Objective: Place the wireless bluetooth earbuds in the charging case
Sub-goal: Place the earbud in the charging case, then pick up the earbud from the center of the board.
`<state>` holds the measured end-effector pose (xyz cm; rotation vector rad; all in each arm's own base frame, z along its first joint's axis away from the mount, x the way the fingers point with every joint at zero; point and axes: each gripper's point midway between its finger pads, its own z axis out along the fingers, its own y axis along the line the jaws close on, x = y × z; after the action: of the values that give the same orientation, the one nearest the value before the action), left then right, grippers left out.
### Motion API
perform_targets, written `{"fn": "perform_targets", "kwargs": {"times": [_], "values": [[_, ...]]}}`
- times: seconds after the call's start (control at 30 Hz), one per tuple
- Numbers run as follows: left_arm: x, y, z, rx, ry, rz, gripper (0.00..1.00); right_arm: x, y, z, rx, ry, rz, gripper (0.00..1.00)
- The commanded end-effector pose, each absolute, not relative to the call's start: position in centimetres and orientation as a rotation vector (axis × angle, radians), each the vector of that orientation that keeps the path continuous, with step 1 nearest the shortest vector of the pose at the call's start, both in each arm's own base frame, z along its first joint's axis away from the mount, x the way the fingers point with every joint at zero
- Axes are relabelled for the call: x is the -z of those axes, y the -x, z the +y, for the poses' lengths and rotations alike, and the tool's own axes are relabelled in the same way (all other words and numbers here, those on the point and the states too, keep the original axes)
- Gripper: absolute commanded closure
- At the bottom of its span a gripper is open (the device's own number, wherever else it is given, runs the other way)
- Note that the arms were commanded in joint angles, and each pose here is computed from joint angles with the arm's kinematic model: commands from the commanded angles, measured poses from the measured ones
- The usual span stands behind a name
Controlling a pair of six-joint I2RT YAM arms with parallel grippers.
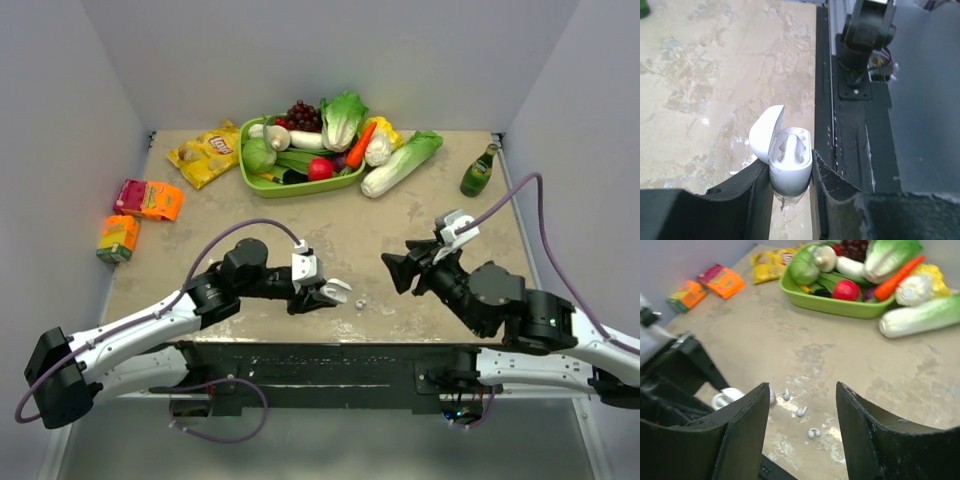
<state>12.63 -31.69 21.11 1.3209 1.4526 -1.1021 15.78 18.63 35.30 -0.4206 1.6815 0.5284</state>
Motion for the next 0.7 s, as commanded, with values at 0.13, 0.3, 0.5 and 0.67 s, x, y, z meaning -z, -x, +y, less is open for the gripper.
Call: {"fn": "perform_targets", "kwargs": {"times": [0.13,0.3,0.5,0.67], "values": [[-26.7,-13.7,-30.6,1.170,-0.882,1.156,1.00,-26.7,-18.5,18.4,-0.404,0.055,1.789,0.43],[-27.2,-13.7,-29.3,1.115,-0.723,1.079,1.00,-21.9,-19.4,19.7,-0.425,0.078,1.916,0.48],[-27.1,-14.0,-28.5,1.038,-0.641,1.080,1.00,-16.5,-20.6,21.5,-0.490,0.184,2.068,0.53],[-26.9,-14.4,-26.3,1.010,-0.540,1.066,1.00,-11.5,-19.3,24.6,-0.568,0.308,2.211,0.59]]}}
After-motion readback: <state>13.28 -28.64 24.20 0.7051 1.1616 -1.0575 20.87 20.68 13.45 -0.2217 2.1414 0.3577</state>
